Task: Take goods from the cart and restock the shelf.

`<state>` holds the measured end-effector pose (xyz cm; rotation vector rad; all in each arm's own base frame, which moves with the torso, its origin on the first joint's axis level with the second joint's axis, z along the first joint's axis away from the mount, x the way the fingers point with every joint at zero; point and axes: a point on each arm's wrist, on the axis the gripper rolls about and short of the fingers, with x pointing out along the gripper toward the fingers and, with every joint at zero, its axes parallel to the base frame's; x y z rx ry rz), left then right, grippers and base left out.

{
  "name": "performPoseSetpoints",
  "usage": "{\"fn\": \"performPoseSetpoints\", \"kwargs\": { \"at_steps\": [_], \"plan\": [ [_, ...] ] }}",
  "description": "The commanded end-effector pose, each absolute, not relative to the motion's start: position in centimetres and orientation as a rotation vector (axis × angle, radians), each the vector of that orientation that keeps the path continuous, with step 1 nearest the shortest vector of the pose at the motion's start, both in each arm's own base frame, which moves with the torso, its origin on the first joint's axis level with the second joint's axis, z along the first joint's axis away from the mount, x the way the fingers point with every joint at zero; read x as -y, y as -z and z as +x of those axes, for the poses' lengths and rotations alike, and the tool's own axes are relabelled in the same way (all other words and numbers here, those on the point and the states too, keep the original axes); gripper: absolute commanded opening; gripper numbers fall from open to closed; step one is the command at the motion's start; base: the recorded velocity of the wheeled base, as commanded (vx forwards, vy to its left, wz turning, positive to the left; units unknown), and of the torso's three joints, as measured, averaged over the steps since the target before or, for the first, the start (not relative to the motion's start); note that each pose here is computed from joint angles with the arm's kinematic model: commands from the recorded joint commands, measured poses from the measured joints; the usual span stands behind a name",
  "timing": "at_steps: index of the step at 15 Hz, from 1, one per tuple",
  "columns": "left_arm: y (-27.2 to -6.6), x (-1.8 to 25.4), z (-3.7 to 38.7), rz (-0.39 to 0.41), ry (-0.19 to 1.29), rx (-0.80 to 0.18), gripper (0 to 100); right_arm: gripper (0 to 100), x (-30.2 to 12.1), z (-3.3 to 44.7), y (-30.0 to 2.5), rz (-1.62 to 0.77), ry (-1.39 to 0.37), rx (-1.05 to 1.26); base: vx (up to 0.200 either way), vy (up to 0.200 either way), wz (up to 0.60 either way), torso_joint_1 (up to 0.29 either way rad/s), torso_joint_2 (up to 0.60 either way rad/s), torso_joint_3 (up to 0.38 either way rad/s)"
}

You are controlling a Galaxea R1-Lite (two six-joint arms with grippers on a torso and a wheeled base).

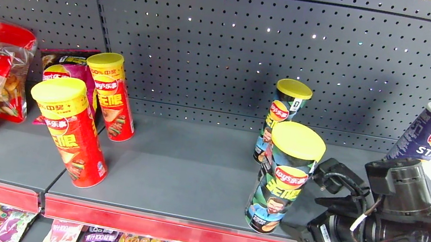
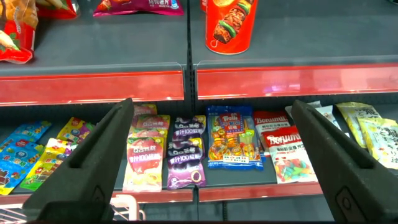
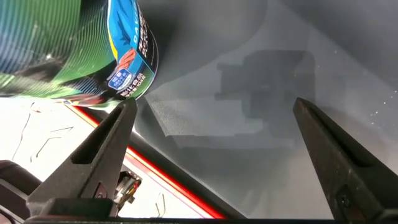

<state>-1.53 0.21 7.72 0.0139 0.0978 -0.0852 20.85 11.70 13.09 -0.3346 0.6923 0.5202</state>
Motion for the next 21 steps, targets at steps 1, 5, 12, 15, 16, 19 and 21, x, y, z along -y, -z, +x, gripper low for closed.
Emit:
{"fn": "performPoseSetpoints", "kwargs": {
  "at_steps": [1,5,12,15,16,19,21],
  "plan": [
    [-7.72,-0.21,-1.52,0.014,0.085,-0.099,100,100,-11.7,20.83,-13.16,-0.334,-0.52,-0.689,0.0,0.0,0.0,0.0,0.0,0.0],
    [-7.7,-0.21,-1.52,0.014,0.085,-0.101,100,100,-11.77,20.82,-13.19,-0.335,-0.523,-0.688,0.0,0.0,0.0,0.0,0.0,0.0],
    [-7.72,-0.21,-1.52,0.014,0.085,-0.099,100,100,-11.76,20.72,-13.19,-0.334,-0.524,-0.688,0.0,0.0,0.0,0.0,0.0,0.0],
    [-7.7,-0.21,-1.52,0.014,0.085,-0.101,100,100,-11.95,20.6,-13.24,-0.336,-0.533,-0.683,0.0,0.0,0.0,0.0,0.0,0.0],
    [-7.72,-0.21,-1.52,0.014,0.085,-0.099,100,100,-11.95,20.6,-13.24,-0.336,-0.533,-0.683,0.0,0.0,0.0,0.0,0.0,0.0],
    [-7.7,-0.21,-1.52,0.014,0.085,-0.101,100,100,-11.98,20.51,-13.28,-0.337,-0.536,-0.682,0.0,0.0,0.0,0.0,0.0,0.0],
    [-7.72,-0.21,-1.52,0.014,0.085,-0.099,100,100,-11.74,20.24,-13.24,-0.335,-0.532,-0.684,0.0,0.0,0.0,0.0,0.0,0.0]
  ]
}}
